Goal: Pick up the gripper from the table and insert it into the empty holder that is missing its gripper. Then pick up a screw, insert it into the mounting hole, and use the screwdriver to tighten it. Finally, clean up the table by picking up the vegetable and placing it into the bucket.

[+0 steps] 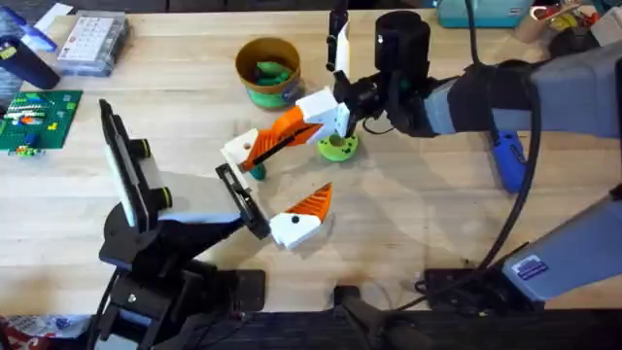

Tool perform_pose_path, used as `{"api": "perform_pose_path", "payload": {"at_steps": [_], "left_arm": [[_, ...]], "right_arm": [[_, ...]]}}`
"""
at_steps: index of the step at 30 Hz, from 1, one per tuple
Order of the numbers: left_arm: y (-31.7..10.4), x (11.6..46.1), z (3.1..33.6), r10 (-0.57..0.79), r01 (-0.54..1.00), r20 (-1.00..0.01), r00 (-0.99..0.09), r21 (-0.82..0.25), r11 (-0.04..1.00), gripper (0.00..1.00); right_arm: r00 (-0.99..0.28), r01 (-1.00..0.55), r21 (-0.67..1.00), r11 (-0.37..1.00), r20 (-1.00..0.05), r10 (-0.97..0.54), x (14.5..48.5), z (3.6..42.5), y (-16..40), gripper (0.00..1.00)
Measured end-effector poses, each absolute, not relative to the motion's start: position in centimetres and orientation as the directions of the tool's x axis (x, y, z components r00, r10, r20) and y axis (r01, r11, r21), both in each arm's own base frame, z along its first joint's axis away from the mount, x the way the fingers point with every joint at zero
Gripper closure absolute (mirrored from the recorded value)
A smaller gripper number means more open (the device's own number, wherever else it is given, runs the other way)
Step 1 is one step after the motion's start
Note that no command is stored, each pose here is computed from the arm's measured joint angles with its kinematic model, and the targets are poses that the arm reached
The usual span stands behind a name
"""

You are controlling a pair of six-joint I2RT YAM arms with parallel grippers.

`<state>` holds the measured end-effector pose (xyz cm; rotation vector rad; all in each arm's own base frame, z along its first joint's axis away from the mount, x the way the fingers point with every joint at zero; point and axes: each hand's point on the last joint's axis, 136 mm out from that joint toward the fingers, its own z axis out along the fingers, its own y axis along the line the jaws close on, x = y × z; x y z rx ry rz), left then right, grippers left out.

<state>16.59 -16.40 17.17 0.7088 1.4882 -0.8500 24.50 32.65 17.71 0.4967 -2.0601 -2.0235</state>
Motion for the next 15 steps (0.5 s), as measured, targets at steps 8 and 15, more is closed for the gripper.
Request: {"api": "perform_pose_path", "payload": {"at_steps": [8,15], "left_arm": [[-16.3,16.7,17.0,-0.046,0.827,-0.994,-0.101,-0.110,0.551,0.008],[-15.8,17.4,16.8,-0.052,0.796,-0.992,-0.113,-0.122,0.593,0.008]], "right_arm": [[-0.929,-0.081,0.997,0.018,-0.069,-0.363,24.7,17.4,33.0,0.993],[-0.943,-0.079,0.996,0.042,-0.061,-0.328,24.8,17.1,34.0,0.993]]}}
